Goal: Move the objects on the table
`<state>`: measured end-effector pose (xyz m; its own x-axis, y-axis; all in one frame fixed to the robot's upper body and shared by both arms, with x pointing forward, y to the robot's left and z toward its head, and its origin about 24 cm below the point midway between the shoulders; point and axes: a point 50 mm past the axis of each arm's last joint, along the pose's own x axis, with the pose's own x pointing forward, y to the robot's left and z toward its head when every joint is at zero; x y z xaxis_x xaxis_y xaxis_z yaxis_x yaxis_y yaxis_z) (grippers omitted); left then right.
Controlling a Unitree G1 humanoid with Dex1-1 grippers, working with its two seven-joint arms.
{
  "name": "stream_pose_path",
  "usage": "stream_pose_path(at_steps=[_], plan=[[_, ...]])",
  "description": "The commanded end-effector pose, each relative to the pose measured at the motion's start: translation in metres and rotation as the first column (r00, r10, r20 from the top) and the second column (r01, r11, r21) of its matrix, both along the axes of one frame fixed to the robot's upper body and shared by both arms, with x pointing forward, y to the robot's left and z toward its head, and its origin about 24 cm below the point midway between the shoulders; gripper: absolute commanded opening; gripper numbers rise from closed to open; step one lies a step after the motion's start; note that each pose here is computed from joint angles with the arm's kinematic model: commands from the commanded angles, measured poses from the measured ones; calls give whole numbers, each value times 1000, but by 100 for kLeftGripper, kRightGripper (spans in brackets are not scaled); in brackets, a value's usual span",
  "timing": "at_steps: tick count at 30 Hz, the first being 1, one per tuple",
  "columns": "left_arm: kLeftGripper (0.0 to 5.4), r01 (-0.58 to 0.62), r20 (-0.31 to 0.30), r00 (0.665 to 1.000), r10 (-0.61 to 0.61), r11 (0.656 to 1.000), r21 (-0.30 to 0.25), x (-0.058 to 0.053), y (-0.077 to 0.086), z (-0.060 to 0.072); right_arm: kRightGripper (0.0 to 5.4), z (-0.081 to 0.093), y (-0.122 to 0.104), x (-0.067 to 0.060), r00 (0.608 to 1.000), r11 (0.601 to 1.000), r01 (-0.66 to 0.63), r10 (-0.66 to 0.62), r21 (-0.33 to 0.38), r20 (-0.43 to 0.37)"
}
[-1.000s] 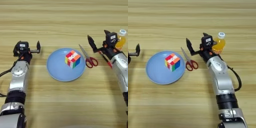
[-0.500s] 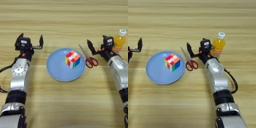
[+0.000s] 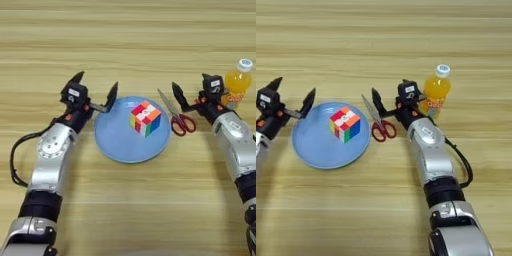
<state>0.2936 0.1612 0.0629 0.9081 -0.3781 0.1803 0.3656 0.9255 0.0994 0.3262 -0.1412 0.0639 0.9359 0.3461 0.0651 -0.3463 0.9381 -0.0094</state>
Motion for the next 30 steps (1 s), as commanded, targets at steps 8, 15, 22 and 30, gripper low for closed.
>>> stream_pose_path(at_steps=[8, 15, 22, 30], plan=[[540, 157, -36, 987, -155, 986, 61, -10, -29, -8, 537, 3, 6, 5, 1000, 1000, -5, 5, -10, 11], [540, 198, -58, 979, -195, 979, 55, -12, -47, -12, 537, 3, 7, 6, 1000, 1000, -9, 9, -11, 9], [540, 241, -71, 969, -237, 969, 56, -16, -61, -16, 537, 2, 9, 6, 1000, 1000, -11, 12, -13, 6], [540, 277, -84, 959, -271, 959, 66, -21, -68, -21, 537, 2, 11, 6, 1000, 1000, -13, 13, -13, 6]])
